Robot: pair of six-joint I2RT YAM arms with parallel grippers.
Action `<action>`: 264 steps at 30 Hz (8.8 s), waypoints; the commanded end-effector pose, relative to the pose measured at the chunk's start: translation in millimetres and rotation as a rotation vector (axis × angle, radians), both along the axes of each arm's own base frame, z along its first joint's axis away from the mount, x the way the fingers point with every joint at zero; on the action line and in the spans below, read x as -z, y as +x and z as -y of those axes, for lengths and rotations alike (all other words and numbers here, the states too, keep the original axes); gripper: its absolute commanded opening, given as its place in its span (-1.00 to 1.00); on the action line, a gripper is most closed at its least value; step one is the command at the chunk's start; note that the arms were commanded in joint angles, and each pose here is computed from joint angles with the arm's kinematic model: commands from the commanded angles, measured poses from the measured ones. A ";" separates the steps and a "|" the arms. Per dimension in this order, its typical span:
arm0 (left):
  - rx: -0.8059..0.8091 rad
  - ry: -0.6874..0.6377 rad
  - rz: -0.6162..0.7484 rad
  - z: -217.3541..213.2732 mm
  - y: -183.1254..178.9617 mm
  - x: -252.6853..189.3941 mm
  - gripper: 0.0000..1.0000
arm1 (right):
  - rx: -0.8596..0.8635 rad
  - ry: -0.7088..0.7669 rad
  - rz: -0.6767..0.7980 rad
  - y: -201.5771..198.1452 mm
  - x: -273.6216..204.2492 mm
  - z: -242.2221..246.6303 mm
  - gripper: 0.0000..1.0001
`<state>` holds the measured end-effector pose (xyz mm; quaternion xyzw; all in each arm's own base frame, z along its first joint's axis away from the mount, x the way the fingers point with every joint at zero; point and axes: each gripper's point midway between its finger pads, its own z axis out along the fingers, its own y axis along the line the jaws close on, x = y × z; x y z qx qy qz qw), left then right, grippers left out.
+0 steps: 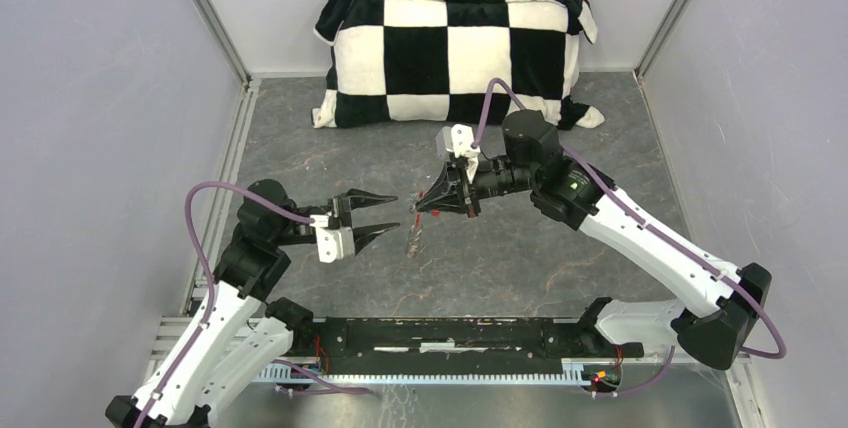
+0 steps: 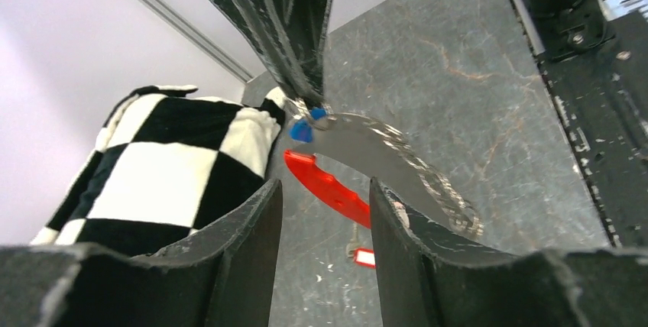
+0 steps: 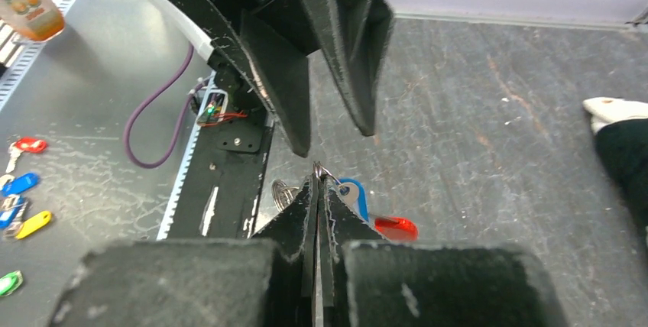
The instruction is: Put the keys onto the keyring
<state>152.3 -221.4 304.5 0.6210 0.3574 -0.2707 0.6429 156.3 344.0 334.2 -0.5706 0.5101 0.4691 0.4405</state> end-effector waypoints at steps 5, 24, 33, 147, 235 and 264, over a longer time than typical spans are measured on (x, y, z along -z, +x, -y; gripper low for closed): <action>0.112 0.104 0.266 7.9 6.2 -2.0 0.12 | -0.143 -0.054 -0.063 -24.6 1.1 -1.3 -1.00; 0.324 0.106 0.148 12.0 -30.1 11.9 -0.32 | -0.176 -0.122 -0.096 -26.1 9.5 -22.8 -0.99; 0.339 0.096 0.171 13.0 -31.2 6.2 -0.36 | -0.163 -0.155 -0.118 -25.0 19.7 -24.0 -1.00; 0.358 0.202 0.581 1.5 -34.8 36.8 -0.75 | -0.124 -0.236 -0.195 -23.2 50.8 -29.0 -1.00; 0.263 0.208 0.139 2.5 -24.9 51.8 -0.81 | 0.050 -0.091 -0.213 -14.3 53.0 -22.6 -1.00; 0.060 0.164 0.107 -7.8 -10.6 29.4 -0.56 | 0.161 0.039 -0.182 1.5 42.5 -18.7 -0.99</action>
